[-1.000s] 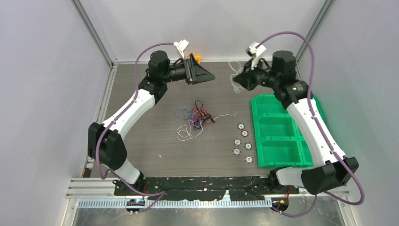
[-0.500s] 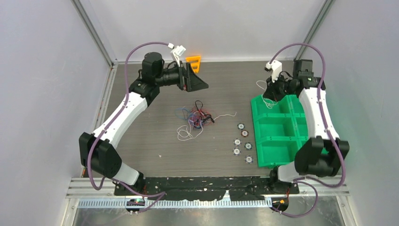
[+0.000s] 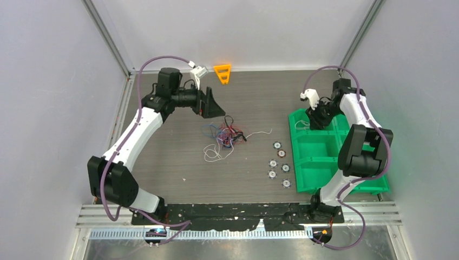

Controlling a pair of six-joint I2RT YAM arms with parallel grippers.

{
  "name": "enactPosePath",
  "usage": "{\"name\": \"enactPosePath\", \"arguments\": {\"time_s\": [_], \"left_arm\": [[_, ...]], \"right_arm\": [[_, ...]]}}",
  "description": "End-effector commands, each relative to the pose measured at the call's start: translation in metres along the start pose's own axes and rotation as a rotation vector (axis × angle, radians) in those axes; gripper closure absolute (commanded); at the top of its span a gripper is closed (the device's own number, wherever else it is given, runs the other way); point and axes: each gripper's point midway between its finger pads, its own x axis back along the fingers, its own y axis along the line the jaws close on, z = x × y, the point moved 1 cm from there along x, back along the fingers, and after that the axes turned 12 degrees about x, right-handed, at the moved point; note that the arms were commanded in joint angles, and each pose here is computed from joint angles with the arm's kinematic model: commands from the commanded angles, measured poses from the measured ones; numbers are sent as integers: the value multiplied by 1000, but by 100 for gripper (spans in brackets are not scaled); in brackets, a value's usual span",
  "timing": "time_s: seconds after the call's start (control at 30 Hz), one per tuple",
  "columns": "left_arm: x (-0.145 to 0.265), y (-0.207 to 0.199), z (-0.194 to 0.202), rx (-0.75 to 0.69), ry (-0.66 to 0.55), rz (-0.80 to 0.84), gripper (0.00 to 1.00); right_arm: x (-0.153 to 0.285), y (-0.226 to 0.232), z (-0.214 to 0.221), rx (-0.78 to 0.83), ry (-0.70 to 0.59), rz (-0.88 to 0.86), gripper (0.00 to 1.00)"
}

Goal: Untangle the cables

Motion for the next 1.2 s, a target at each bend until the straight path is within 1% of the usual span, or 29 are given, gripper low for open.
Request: {"name": "enactPosePath", "arguments": {"time_s": [0.0, 0.03, 0.07, 0.1, 0.13, 0.17, 0.2, 0.27, 0.3, 0.33, 0.37, 0.4, 0.43, 0.47, 0.5, 0.53, 0.57, 0.6, 0.63, 0.77, 0.87, 0.9, 0.93, 0.97, 1.0, 1.03, 1.1, 1.17], "left_arm": [[22, 15, 39, -127, 122, -106, 11], [25, 25, 52, -99, 147, -131, 11], [27, 32, 60, -75, 158, -147, 12], [29, 41, 68, -40, 163, -168, 13], [31, 49, 75, 1, 162, -192, 14], [32, 57, 84, 51, 163, -212, 16], [33, 64, 91, 99, 161, -227, 18], [34, 77, 112, 190, 168, -258, 24], [34, 82, 122, 217, 174, -273, 27], [33, 87, 132, 249, 185, -287, 29], [33, 91, 140, 275, 193, -290, 32], [32, 93, 148, 301, 204, -288, 34], [31, 95, 153, 325, 211, -284, 36], [30, 97, 158, 343, 219, -280, 38], [29, 98, 164, 361, 229, -280, 39], [28, 101, 170, 376, 235, -282, 39], [27, 105, 174, 390, 240, -294, 39], [26, 111, 178, 404, 244, -312, 38], [25, 116, 181, 417, 245, -327, 37], [17, 131, 186, 443, 248, -345, 37], [11, 140, 186, 452, 264, -347, 42], [9, 141, 187, 462, 273, -339, 44], [7, 142, 187, 473, 278, -335, 46], [6, 143, 186, 480, 280, -332, 49], [4, 144, 186, 485, 282, -328, 52], [4, 144, 186, 486, 285, -326, 57], [5, 142, 186, 484, 296, -319, 69], [6, 132, 183, 476, 304, -281, 87]], "right_arm": [[36, -4, -6, 18, 42, 10, 44], [42, 3, -11, -25, 34, -13, 29], [55, -3, -26, -28, -9, 11, 23], [61, 5, -32, -75, -25, -7, 16], [72, 3, -48, -73, -70, 11, 14], [77, 9, -55, -109, -88, 5, 13], [85, 13, -70, -97, -129, 14, 13], [88, 26, -95, -134, -182, 12, 13], [87, 28, -107, -121, -208, 20, 13], [82, 43, -124, -123, -224, -8, 13], [79, 44, -135, -108, -247, -1, 13], [68, 64, -154, -92, -258, -54, 14], [63, 67, -166, -72, -285, -59, 15], [50, 81, -185, -50, -306, -90, 15], [42, 86, -192, -48, -312, -107, 15], [29, 99, -208, -30, -331, -134, 16], [13, 116, -217, -9, -323, -181, 16], [5, 118, -228, -13, -339, -178, 16], [-11, 133, -236, 3, -327, -217, 17], [-58, 154, -268, -19, -328, -244, 17], [-91, 162, -280, -33, -303, -256, 16], [-96, 166, -289, -28, -313, -255, 16], [-110, 167, -288, -35, -290, -252, 16], [-116, 168, -295, -23, -302, -243, 16], [-131, 169, -291, -27, -272, -235, 16], [-135, 166, -295, -28, -274, -225, 17], [-151, 164, -294, -35, -245, -212, 18], [-164, 162, -291, -37, -220, -203, 18]]}}
